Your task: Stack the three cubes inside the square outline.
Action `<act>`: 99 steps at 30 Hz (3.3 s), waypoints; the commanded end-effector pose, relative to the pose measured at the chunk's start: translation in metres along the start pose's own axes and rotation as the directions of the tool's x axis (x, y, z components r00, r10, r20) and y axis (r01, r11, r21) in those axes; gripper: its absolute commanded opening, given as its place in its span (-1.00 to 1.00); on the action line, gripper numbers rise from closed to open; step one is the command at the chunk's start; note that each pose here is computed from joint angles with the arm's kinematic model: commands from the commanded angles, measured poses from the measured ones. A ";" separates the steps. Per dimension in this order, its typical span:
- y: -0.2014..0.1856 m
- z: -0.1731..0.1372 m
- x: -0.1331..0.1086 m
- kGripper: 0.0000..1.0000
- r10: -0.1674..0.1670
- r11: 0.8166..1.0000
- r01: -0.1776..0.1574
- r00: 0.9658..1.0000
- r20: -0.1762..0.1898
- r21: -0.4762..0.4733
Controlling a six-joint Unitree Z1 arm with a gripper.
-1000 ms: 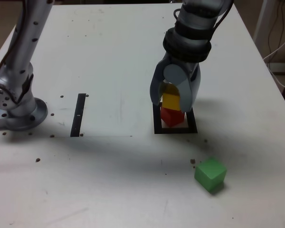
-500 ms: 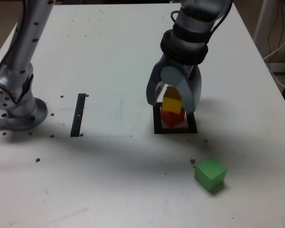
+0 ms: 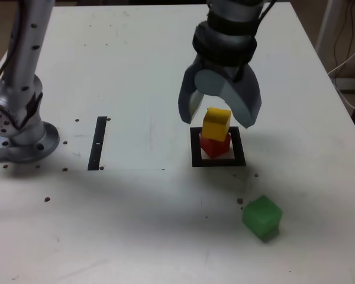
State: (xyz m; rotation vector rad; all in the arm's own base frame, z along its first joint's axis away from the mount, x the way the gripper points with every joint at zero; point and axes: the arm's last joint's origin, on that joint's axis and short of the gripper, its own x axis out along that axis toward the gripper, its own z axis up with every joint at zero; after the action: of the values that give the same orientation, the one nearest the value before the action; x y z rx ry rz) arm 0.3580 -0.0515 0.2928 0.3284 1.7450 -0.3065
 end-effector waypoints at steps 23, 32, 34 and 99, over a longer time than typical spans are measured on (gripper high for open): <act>-0.094 0.071 -0.007 0.96 0.021 0.999 -0.025 0.995 0.097 0.048; -0.102 0.091 0.021 0.91 0.017 0.999 -0.017 1.000 0.017 0.028; -0.102 0.093 0.024 0.89 0.021 0.999 -0.021 1.000 0.008 0.027; -0.103 0.117 0.024 -0.34 0.026 0.991 -0.028 0.999 0.020 0.131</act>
State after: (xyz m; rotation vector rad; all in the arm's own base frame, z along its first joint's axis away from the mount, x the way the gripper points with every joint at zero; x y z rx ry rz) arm 0.4252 -0.1946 0.2383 0.4419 1.7040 -0.4037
